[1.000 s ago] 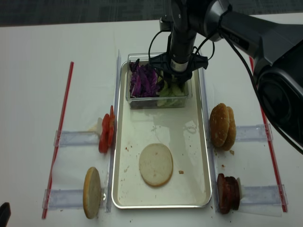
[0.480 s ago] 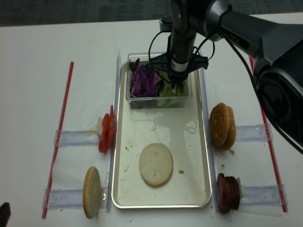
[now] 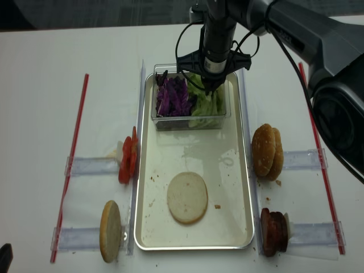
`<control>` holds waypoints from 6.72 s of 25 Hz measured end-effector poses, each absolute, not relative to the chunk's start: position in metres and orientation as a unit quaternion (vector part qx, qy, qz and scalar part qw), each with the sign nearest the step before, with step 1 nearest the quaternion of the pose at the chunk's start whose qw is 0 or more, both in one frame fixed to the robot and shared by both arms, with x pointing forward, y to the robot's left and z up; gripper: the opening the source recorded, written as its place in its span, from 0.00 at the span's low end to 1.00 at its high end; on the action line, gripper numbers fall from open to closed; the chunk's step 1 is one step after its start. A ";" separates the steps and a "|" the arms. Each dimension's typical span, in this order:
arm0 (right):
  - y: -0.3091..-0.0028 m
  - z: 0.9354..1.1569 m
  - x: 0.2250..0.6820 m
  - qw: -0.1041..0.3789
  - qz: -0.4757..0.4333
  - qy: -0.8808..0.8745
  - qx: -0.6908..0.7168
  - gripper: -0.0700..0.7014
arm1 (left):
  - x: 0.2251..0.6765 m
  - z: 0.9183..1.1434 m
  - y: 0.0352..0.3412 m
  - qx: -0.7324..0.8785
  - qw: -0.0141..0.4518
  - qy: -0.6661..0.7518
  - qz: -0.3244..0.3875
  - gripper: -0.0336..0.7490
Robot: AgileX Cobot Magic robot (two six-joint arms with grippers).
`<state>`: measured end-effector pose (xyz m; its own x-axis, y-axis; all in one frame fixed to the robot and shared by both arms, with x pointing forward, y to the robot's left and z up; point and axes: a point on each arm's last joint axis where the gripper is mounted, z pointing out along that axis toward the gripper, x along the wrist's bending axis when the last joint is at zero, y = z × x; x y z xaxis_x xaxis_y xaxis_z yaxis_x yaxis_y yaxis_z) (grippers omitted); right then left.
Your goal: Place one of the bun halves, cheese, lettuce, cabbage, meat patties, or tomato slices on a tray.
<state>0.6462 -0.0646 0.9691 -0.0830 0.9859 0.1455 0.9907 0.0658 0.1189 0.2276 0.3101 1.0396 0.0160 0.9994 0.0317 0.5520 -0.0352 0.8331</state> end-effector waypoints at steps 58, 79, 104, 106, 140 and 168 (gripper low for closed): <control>-0.021 0.984 0.468 0.059 -0.118 -0.837 -0.531 0.15 | 0.228 1.040 0.310 0.633 0.327 0.613 0.342 0.43; -0.016 0.948 0.471 0.068 -0.103 -0.830 -0.544 0.15 | 0.228 1.040 0.310 0.633 0.327 0.613 0.342 0.43; -0.015 0.936 0.471 0.074 -0.083 -0.829 -0.548 0.69 | 0.228 1.040 0.310 0.633 0.327 0.613 0.342 0.43; -0.016 0.936 0.471 0.073 -0.076 -0.831 -0.546 0.72 | 0.228 1.040 0.310 0.633 0.327 0.613 0.342 0.43; 0.013 1.056 0.501 0.046 -0.128 -0.849 -0.510 0.74 | 0.228 1.040 0.310 0.633 0.327 0.613 0.342 0.43; -0.184 1.096 0.611 -0.049 -0.163 -0.730 -0.662 0.74 | 0.228 1.040 0.310 0.633 0.327 0.613 0.342 0.43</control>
<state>0.6109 -0.1843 1.0963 -0.1179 0.9824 0.1451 0.9504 0.0692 0.3033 0.2276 0.3101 1.0396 0.0160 0.9994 0.0317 0.5520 -0.0352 0.8331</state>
